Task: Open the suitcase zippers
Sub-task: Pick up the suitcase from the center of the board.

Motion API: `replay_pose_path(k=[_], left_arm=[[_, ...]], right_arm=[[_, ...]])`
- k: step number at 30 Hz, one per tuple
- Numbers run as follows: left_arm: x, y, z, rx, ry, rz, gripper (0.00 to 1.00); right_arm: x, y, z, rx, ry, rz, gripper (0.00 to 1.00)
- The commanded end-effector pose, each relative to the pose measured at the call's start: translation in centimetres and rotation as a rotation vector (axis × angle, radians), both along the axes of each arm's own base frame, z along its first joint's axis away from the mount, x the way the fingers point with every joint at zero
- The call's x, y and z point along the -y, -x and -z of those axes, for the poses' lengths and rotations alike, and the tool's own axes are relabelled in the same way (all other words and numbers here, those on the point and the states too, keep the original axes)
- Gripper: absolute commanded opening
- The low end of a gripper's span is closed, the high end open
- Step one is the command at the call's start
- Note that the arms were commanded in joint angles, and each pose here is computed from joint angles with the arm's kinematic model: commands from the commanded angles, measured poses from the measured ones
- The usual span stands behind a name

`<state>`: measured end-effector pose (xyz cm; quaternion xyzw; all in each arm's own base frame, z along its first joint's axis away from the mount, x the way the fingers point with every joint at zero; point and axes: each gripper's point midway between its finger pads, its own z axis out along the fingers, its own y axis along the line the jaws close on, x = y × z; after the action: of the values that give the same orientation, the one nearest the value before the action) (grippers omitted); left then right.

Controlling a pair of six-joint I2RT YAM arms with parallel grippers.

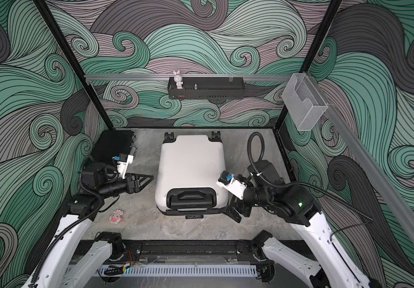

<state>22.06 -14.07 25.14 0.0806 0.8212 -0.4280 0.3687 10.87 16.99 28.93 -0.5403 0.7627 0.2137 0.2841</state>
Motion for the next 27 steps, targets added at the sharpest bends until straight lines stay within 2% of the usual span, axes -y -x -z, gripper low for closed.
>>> replay_pose_path(k=[1,7,11,15,20,27], left_arm=[[0.7,2.1,-0.1,-0.018,0.023,0.071,0.74],[0.1,2.1,0.3,-0.009,0.002,0.017,0.74],[-0.5,1.8,1.1,-0.015,-0.018,-0.032,0.74],[-0.9,1.9,1.2,0.004,-0.03,-0.057,0.74],[-1.1,1.9,1.4,0.012,-0.041,-0.07,0.74],[-1.3,1.7,1.7,0.011,-0.051,-0.08,0.74]], right_arm=[[0.7,2.1,2.1,-0.074,0.173,-0.084,0.99],[-1.9,2.4,3.7,0.071,0.338,-0.232,0.99],[-4.6,2.2,4.9,0.118,0.387,-0.313,0.97],[-7.1,2.0,5.1,0.139,0.345,-0.354,0.83],[-9.3,1.1,4.9,0.209,0.29,-0.381,0.72],[-10.9,1.7,6.5,0.165,0.308,-0.472,0.58]])
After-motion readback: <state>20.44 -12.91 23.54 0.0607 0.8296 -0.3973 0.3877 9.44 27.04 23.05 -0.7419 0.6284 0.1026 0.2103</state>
